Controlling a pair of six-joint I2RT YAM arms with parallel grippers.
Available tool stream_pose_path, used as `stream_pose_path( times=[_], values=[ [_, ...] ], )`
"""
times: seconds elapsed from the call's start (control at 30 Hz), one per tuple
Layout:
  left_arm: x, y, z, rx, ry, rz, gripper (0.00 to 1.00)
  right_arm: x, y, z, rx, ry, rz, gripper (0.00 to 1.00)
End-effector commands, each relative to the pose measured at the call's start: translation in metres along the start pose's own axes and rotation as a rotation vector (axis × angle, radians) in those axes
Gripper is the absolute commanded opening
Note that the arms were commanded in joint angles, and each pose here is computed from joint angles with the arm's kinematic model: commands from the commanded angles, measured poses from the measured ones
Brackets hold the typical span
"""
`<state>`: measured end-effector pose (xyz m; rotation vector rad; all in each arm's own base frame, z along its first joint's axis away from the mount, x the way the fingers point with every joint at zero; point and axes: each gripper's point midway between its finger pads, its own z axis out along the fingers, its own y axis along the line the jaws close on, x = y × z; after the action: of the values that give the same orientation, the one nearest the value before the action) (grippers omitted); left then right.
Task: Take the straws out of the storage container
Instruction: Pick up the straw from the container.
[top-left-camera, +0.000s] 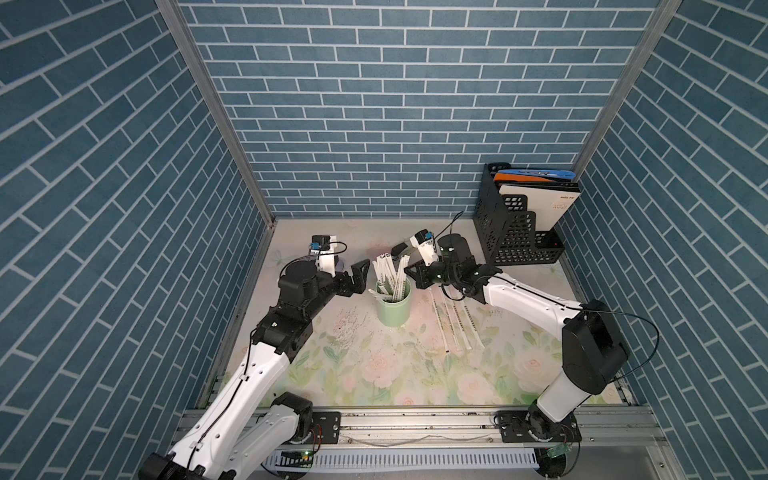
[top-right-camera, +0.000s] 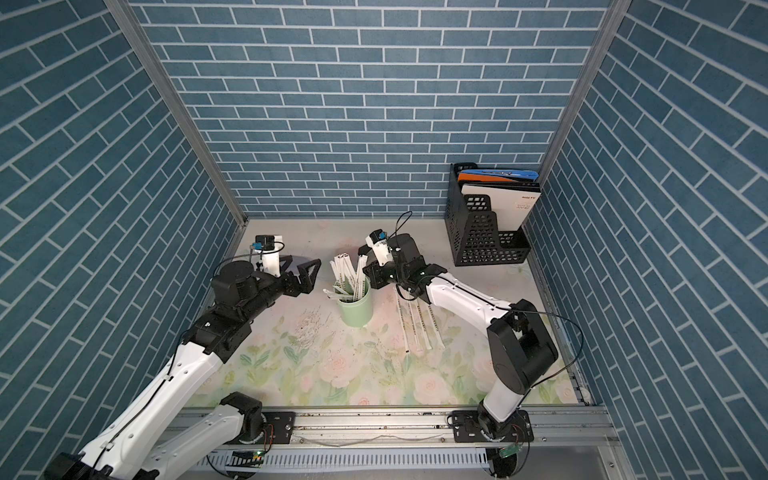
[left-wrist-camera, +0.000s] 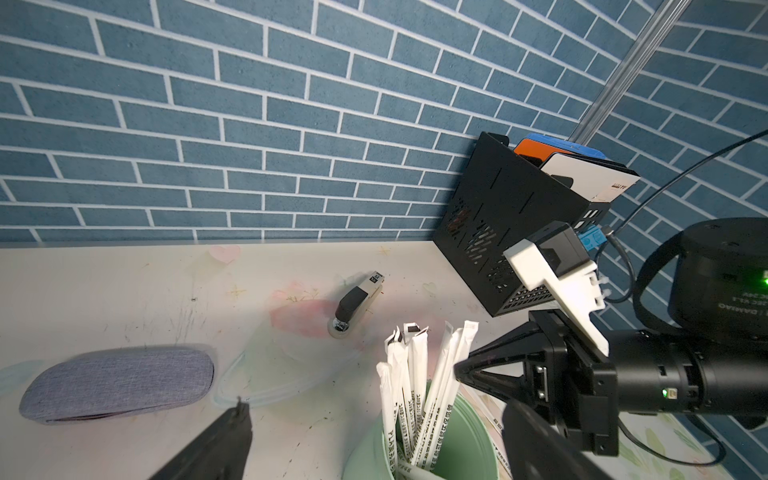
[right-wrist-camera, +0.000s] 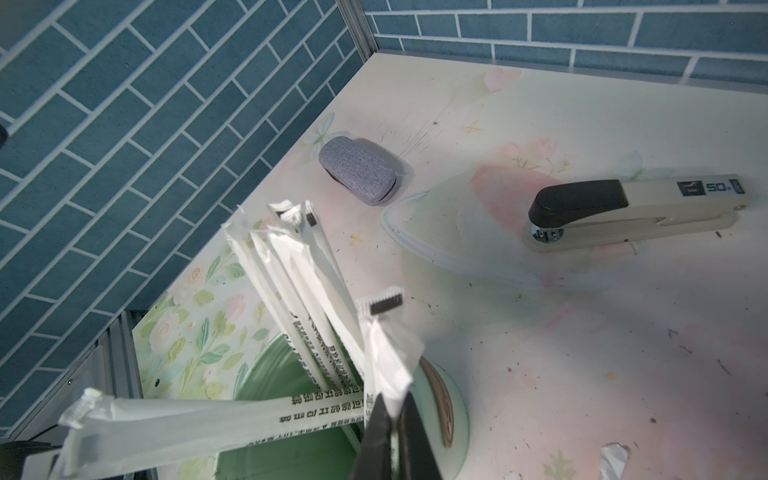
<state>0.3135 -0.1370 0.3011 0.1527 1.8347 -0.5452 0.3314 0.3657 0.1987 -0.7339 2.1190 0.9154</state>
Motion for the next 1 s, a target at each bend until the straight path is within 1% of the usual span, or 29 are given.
stream_pose_path(
  times=[0.0,0.4,0.67,0.77,0.97],
  values=[
    [-0.002,-0.004,-0.001,0.015,-0.003,0.004,1.0,-0.023,0.016,-0.017,-0.025,-0.056,-0.017,0.03],
    [-0.003,-0.004,-0.002,0.016,-0.004,0.005,1.0,-0.046,0.035,-0.05,-0.043,-0.114,-0.039,0.02],
    [-0.002,-0.004,-0.001,0.018,-0.002,0.005,1.0,-0.083,0.057,-0.086,-0.059,-0.198,-0.084,0.02],
    [-0.002,-0.004,-0.001,0.018,-0.002,0.005,1.0,-0.099,0.062,-0.103,-0.03,-0.225,-0.115,0.01],
    [-0.002,-0.004,-0.001,0.019,-0.003,0.005,1.0,-0.125,0.056,-0.143,0.114,-0.248,-0.176,0.01]
  ],
)
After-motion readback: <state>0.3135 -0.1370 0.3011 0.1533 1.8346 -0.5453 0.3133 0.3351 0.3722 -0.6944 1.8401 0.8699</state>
